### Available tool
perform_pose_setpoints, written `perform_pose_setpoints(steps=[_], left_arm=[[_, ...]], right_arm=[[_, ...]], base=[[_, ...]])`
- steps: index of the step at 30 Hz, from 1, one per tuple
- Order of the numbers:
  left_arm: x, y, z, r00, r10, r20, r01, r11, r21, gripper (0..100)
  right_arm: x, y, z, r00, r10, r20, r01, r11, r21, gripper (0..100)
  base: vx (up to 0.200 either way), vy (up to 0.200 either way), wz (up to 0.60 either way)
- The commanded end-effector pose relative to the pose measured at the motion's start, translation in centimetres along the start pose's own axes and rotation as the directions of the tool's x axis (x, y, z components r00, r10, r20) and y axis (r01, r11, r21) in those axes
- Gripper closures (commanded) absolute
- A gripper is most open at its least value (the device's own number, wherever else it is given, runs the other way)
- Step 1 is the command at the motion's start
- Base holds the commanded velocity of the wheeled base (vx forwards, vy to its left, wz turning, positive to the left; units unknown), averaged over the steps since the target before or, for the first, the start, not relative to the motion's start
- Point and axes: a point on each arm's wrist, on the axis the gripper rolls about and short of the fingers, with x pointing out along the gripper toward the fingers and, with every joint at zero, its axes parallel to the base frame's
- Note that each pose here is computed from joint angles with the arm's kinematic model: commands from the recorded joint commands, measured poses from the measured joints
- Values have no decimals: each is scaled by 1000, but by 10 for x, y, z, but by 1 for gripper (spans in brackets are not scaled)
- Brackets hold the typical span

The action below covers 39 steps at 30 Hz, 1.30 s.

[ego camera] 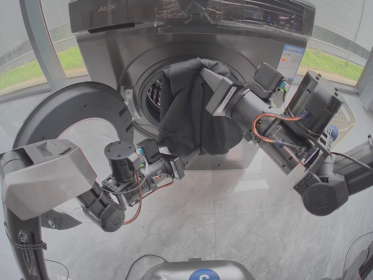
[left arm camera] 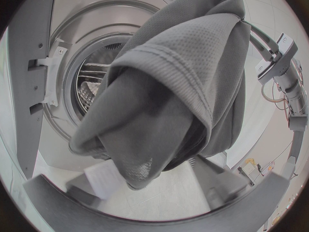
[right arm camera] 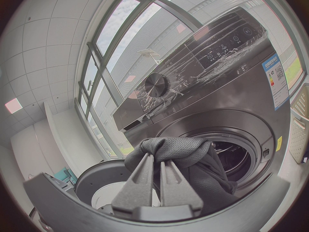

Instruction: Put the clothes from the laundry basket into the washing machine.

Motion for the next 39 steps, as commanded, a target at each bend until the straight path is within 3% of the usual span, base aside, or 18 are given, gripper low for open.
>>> perform_pose_setpoints(steps=[1,12,21,22,26,30,39], left_arm=[[2,-2,2,1000,-4,10,4,1000,1,100],[-8,-11,10,998,-25,62,25,1000,9,100],[-46,-52,47,985,-115,130,113,993,23,100],[-48,-57,51,982,-127,142,125,992,25,100],[-54,-63,64,975,-142,173,138,990,32,100],[-54,-61,67,974,-136,181,132,991,34,100],[-49,-48,64,979,-102,177,98,995,32,100]], right_arm=[[-1,0,-1,1000,0,-2,0,1000,0,100],[-2,-4,-5,1000,-11,-19,11,1000,-6,100],[-13,-17,-29,992,-38,-117,35,999,-25,100],[-14,-18,-33,991,-41,-127,38,999,-26,0],[-21,-21,-53,983,-47,-180,42,999,-31,0],[-36,-26,-67,967,-66,-245,56,997,-47,0],[-52,-37,-67,973,-79,-216,66,996,-67,0]], base=[[0,0,0],[0,0,0],[0,0,0],[0,0,0],[0,0,0],[0,0,0],[0,0,0]])
